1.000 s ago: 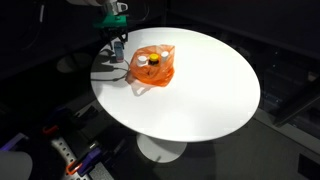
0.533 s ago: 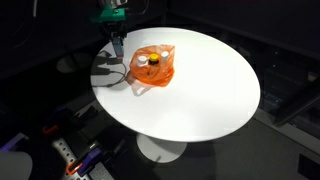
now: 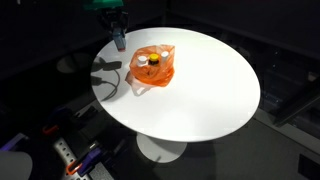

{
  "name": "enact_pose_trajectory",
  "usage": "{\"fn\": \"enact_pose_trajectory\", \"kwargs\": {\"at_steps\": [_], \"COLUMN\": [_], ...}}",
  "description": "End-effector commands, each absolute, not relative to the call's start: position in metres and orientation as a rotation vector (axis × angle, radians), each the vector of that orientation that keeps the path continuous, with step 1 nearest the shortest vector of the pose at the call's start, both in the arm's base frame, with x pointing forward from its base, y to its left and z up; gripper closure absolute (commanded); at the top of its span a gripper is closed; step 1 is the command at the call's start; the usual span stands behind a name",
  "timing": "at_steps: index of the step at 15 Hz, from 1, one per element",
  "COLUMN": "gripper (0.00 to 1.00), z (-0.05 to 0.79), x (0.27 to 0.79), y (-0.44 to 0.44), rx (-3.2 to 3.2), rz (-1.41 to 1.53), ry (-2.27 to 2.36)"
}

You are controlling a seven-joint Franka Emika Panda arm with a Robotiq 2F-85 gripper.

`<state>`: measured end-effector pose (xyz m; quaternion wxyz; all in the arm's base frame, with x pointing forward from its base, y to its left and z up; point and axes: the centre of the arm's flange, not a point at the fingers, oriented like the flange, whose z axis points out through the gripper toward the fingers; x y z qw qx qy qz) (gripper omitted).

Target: Put the blue box in the plastic bag

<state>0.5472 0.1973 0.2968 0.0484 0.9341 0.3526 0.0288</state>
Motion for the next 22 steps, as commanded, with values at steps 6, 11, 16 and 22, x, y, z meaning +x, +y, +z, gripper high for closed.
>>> {"fn": "enact_pose_trajectory", "kwargs": {"at_steps": [6,11,16,22], "gripper": [0.81,0.81,0.81,0.56], "z": [0.335,0.343,0.347,0.336], "x": [0.53,0.535,0.535,0.545], "y": [0.116,0.078,0.073,0.07], "rx": [2.956,3.108,3.17,3.163], "rz": [0.192,0.245,0.268,0.216], "ry": [0.779,0.472,0.339,0.369]}}
